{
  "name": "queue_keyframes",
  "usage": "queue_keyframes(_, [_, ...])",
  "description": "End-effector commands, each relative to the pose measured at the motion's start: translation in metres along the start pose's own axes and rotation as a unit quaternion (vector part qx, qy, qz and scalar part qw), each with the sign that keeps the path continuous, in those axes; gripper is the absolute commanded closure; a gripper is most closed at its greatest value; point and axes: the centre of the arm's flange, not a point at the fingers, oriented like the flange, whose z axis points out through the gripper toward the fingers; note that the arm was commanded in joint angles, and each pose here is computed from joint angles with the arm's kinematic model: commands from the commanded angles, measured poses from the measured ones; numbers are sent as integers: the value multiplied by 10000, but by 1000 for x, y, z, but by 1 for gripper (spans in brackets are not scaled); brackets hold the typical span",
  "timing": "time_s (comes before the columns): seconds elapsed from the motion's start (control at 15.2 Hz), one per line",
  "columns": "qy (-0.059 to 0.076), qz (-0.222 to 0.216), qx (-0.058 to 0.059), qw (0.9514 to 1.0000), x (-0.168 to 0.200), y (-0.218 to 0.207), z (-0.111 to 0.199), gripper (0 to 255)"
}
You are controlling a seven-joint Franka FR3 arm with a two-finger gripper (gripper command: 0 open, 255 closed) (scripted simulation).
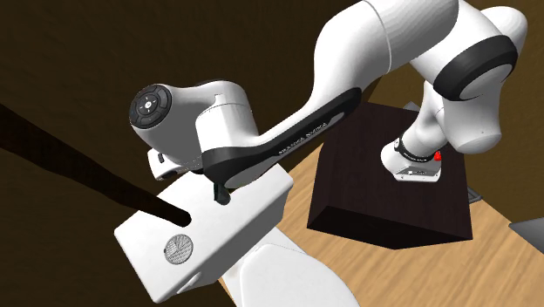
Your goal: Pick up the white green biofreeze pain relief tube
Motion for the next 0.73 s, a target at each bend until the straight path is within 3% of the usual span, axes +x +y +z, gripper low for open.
queue_keyframes(0.0, [1, 0, -2, 10000, 0, 0, 1, 255])
queue_keyframes(0.66, [1, 0, -1, 10000, -1, 0, -10, 255])
